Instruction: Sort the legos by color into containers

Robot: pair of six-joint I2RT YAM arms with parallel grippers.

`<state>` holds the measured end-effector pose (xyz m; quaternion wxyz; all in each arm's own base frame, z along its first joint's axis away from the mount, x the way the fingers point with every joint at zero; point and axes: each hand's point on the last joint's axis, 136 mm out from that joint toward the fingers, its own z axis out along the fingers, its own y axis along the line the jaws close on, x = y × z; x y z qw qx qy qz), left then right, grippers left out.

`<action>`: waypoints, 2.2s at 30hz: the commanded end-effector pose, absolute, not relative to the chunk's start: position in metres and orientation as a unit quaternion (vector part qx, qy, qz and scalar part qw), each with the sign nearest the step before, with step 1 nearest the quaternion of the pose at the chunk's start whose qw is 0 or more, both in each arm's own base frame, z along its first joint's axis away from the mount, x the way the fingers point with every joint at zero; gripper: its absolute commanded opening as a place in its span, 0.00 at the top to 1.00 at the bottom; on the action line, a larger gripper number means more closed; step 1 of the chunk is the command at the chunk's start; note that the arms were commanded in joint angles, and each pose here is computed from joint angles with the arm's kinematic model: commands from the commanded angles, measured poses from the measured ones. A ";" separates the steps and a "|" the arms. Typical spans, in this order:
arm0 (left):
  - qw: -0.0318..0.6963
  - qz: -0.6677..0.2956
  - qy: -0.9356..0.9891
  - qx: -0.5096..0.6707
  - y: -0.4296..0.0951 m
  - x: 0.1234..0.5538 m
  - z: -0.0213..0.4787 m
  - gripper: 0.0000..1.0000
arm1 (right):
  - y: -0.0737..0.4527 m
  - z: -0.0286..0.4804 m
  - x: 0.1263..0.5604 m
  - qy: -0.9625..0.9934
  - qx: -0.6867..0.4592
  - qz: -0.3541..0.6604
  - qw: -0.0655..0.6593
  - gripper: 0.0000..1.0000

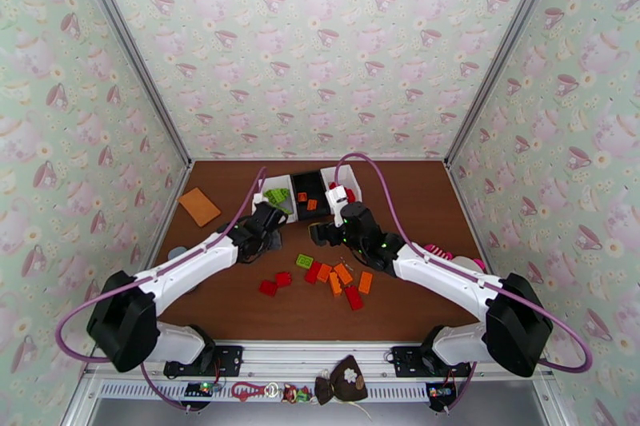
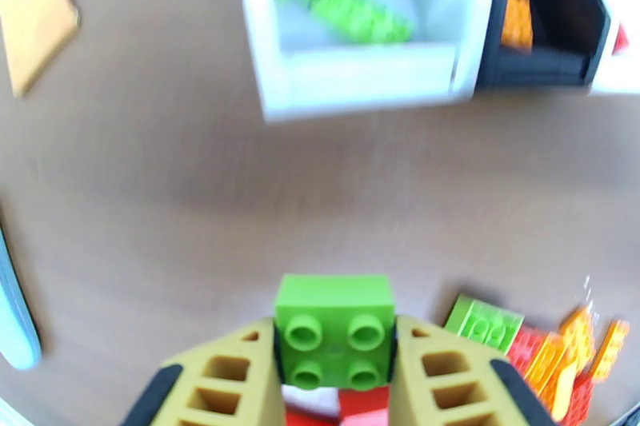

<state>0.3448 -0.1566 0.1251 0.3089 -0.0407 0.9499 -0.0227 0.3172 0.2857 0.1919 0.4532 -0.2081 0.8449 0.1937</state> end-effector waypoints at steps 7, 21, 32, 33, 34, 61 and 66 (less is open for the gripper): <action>0.337 -0.019 0.941 -0.029 -0.162 0.429 0.125 0.71 | 0.293 0.192 0.312 0.841 -0.198 0.224 0.451 0.09; 0.338 -0.027 0.941 -0.010 -0.170 0.490 0.114 0.55 | 0.302 0.213 0.317 0.822 -0.185 0.256 0.474 0.09; 0.442 -0.116 0.888 0.055 -0.186 0.455 0.176 0.11 | 0.266 0.203 0.303 0.853 -0.143 0.214 0.455 0.09; 0.448 -0.124 0.882 0.072 -0.190 0.447 0.179 0.10 | 0.262 0.202 0.299 0.855 -0.141 0.212 0.452 0.09; 0.456 -0.133 0.875 0.093 -0.195 0.439 0.182 0.08 | 0.258 0.197 0.296 0.859 -0.141 0.207 0.447 0.09; 0.420 -0.286 0.699 0.504 -0.240 0.186 0.209 0.03 | 0.211 0.107 0.205 0.965 -0.067 0.090 0.237 0.15; 0.412 -0.298 0.698 0.504 -0.232 0.168 0.207 0.02 | 0.232 0.093 0.200 0.969 -0.078 0.078 0.221 0.19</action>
